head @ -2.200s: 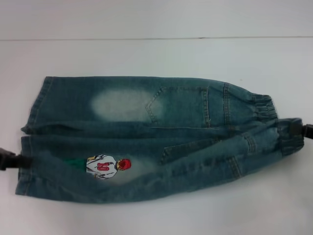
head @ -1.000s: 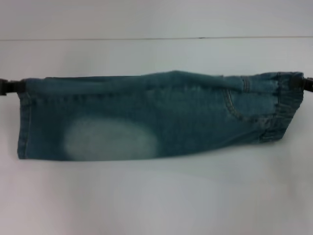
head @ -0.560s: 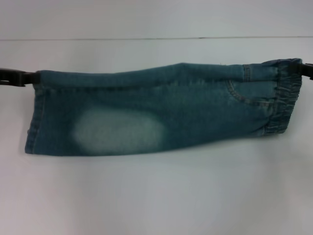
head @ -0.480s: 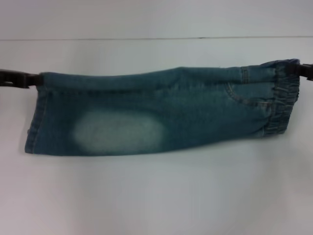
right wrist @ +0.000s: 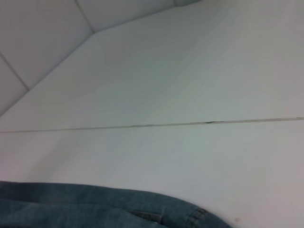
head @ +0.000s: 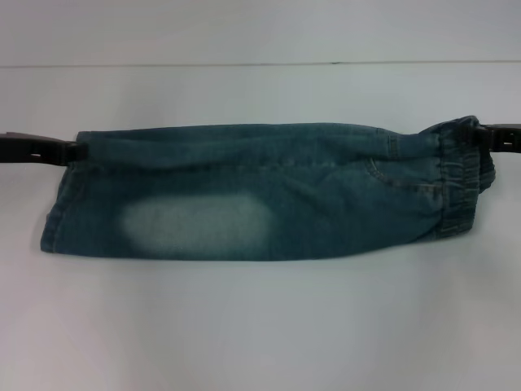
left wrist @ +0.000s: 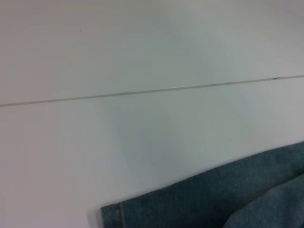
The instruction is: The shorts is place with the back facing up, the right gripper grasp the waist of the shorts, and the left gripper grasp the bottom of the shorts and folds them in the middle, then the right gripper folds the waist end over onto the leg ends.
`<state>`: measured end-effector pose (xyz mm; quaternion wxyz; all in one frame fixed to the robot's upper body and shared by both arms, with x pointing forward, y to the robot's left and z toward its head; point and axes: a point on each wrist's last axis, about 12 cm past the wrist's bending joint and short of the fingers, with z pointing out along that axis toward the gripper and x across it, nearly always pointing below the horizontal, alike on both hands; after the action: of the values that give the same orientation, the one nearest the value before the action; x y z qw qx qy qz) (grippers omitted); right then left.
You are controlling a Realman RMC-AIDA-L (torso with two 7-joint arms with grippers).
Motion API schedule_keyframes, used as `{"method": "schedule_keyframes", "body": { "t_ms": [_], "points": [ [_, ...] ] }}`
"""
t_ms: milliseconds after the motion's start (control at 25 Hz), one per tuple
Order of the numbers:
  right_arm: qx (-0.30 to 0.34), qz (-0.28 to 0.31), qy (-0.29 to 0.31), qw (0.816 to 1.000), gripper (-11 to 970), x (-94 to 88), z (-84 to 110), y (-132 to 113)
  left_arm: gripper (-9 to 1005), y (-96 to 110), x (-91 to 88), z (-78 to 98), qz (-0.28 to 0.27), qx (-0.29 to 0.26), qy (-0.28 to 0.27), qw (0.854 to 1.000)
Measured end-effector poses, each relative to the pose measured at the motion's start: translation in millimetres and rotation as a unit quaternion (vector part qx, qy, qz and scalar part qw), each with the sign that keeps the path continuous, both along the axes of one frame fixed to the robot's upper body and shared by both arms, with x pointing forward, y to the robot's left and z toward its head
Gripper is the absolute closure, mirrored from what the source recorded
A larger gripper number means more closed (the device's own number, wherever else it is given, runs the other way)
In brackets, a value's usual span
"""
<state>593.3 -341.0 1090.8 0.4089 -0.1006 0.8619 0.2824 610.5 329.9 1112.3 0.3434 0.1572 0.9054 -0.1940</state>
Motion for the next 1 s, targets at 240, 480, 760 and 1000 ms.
{"method": "schedule_keyframes", "body": {
  "t_ms": [240, 480, 760, 1000],
  "points": [
    [-0.004, -0.011, -0.002, 1.000, 884, 1.4, -1.2, -1.6, 947, -0.5, 2.3, -2.3, 0.009, 0.006, -0.006, 1.000],
    [-0.010, -0.019, -0.009, 1.000, 882, 6.0, 2.3, -3.6, 947, -2.4, 8.1, 2.5, 0.014, 0.008, -0.016, 1.000],
    [-0.013, -0.027, -0.018, 0.999, 880, 10.6, 7.2, -7.0, 948, -2.7, 13.2, 8.7, 0.018, 0.005, -0.028, 0.999],
    [-0.022, -0.045, -0.014, 0.999, 878, 13.0, 1.5, -7.5, 935, -4.2, 15.1, 5.5, 0.028, 0.007, -0.032, 0.999]
  ]
}}
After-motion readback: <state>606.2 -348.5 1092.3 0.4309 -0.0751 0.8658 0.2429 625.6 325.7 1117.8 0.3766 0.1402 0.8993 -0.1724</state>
